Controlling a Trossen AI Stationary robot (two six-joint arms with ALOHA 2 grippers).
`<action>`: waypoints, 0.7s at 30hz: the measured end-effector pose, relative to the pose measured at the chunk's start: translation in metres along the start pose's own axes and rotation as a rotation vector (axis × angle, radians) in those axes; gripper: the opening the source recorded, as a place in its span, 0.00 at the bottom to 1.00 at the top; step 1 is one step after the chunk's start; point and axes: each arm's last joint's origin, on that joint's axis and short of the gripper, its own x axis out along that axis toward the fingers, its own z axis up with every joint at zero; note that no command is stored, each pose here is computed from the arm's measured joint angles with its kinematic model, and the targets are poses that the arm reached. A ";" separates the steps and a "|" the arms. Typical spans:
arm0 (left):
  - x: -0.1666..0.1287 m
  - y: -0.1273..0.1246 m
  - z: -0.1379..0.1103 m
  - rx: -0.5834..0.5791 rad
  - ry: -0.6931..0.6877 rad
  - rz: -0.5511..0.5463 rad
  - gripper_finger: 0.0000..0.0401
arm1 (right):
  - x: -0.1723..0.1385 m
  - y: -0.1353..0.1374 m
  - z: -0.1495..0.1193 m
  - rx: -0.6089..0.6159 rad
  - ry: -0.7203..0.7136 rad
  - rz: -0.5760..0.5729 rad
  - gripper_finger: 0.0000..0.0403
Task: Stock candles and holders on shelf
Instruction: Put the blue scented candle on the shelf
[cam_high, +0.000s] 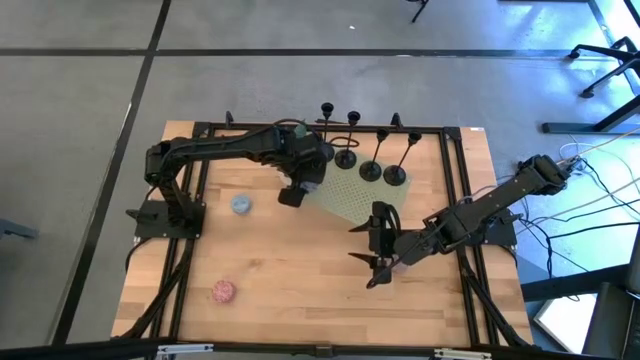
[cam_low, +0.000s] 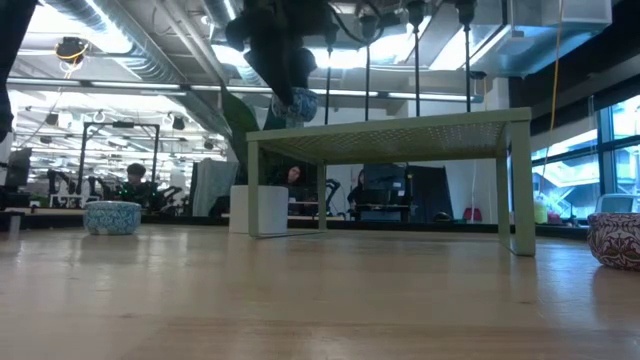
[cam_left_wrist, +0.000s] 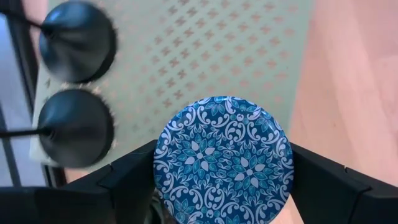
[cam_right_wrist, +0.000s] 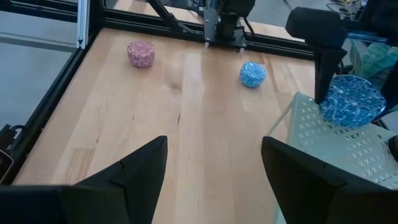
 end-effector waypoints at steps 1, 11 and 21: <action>0.000 0.000 0.000 0.014 -0.005 -0.011 0.77 | 0.000 0.000 0.000 0.000 0.000 0.000 0.65; 0.012 -0.001 0.000 0.055 0.022 -0.063 0.77 | 0.000 0.000 0.000 0.001 -0.002 0.000 0.65; 0.017 0.002 0.000 0.055 0.070 0.017 0.82 | 0.000 0.000 0.001 0.004 -0.008 0.001 0.65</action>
